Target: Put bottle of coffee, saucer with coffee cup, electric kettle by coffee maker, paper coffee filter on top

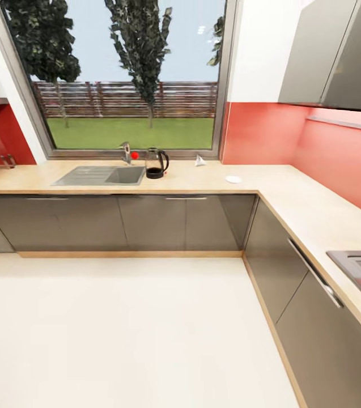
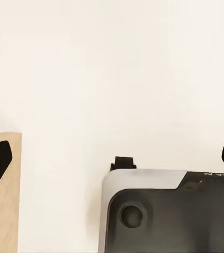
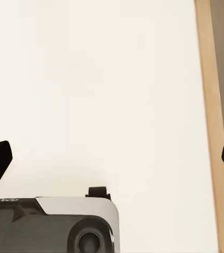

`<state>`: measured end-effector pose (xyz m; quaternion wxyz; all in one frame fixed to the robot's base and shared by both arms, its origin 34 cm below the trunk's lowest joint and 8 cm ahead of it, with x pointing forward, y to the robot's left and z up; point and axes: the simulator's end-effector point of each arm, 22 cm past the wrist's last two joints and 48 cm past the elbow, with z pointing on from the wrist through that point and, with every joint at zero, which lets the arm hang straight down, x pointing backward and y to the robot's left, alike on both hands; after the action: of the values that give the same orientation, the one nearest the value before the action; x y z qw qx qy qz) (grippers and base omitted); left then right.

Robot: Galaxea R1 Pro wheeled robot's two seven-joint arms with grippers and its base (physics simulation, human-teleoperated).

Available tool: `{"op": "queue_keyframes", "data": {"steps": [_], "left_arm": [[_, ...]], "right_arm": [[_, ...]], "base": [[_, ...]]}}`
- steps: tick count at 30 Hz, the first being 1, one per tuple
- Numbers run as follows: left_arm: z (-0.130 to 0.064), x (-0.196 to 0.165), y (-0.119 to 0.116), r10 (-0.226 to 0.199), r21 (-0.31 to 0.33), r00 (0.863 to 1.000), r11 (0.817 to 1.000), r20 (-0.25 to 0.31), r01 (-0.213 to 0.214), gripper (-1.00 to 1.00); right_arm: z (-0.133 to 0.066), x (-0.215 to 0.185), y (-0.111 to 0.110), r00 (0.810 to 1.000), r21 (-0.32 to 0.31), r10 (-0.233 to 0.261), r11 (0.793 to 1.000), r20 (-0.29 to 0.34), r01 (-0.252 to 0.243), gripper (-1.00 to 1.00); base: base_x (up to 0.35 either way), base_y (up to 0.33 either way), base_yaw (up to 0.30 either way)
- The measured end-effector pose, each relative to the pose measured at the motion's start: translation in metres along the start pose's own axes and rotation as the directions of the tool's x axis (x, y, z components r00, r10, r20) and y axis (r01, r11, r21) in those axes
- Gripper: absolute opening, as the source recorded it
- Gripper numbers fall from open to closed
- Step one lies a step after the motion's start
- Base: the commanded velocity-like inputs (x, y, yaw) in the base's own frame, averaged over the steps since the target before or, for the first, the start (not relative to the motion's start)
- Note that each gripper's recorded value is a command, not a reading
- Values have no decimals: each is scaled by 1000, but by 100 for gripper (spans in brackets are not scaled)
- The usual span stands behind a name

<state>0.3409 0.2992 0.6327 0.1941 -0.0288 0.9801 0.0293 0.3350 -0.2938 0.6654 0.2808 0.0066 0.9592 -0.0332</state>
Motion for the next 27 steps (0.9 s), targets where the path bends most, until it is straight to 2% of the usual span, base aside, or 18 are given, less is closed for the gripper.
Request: {"op": "queue_keyframes", "data": {"steps": [15,27], "left_arm": [[-2,-10,0,-1,0,1000,1000,23,1,100],[-3,-18,0,-3,1,999,1000,42,3,100]], "right_arm": [[0,-10,0,1000,0,1,1000,24,-1,100],[-1,-17,0,999,0,3,1000,42,-3,100]], "base": [[332,18,0],[310,164,0]]}}
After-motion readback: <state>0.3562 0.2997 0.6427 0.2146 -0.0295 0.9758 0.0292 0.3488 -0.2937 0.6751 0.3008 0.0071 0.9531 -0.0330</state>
